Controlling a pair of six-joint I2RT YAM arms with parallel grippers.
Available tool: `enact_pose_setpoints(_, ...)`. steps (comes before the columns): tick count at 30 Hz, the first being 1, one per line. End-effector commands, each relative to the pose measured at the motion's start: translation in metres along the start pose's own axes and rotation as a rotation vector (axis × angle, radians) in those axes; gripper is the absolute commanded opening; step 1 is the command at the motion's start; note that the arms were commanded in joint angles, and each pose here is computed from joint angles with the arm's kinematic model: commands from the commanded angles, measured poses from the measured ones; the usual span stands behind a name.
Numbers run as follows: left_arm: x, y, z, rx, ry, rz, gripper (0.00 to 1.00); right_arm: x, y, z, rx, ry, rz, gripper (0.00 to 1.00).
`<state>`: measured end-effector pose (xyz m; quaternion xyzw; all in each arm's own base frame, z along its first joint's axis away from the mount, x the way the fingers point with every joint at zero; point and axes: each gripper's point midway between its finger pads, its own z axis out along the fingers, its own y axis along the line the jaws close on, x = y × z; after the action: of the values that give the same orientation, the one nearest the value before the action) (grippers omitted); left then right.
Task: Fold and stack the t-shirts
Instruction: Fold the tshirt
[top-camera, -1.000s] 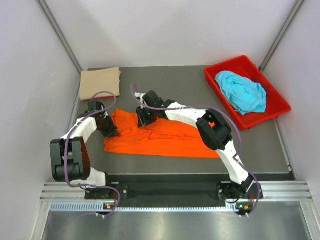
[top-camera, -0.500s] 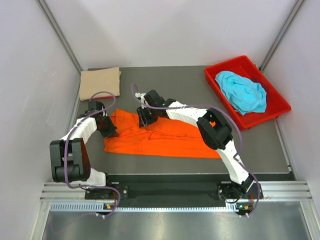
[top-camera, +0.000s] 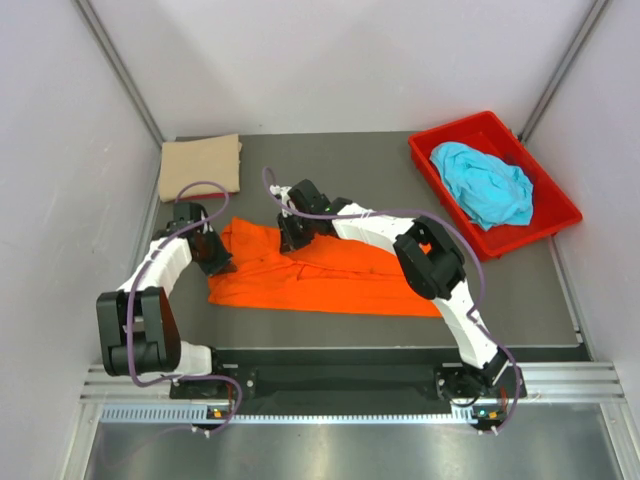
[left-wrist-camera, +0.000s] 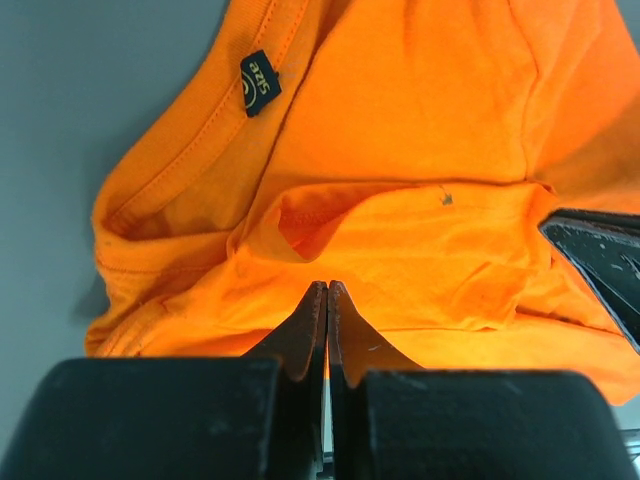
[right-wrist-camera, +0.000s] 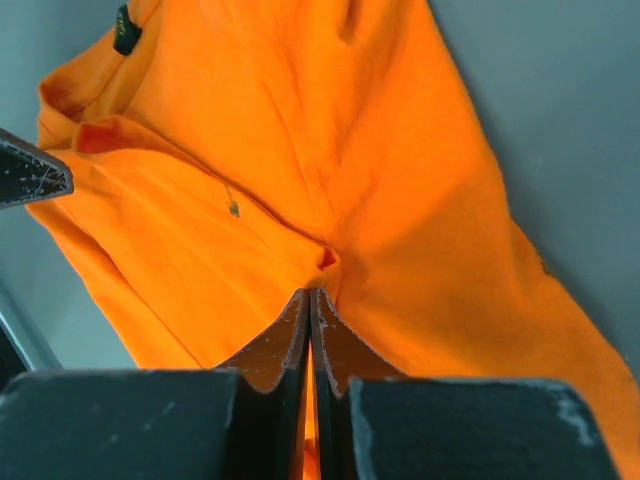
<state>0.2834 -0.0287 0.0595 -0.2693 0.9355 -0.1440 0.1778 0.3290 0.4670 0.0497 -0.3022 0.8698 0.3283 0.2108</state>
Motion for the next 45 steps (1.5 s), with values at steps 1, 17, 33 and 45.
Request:
enact_pose_setpoints(1, -0.003, -0.009, -0.016, 0.022, -0.027, 0.001, 0.0, -0.027, 0.014, -0.015, -0.041, -0.093, -0.028, 0.0)
enact_pose_setpoints(17, 0.021, 0.008, -0.026, -0.124, -0.089, -0.082, 0.0, 0.019, 0.041, -0.052, -0.119, -0.114, -0.11, 0.0)
enact_pose_setpoints(33, -0.042, 0.004, 0.011, -0.046, -0.081, -0.045, 0.39, 0.003, 0.052, -0.072, -0.072, -0.168, -0.105, 0.15)
enact_pose_setpoints(45, -0.029, 0.008, 0.036, -0.027, -0.032, -0.083, 0.35, 0.0, 0.046, -0.082, -0.024, -0.174, -0.108, 0.18)
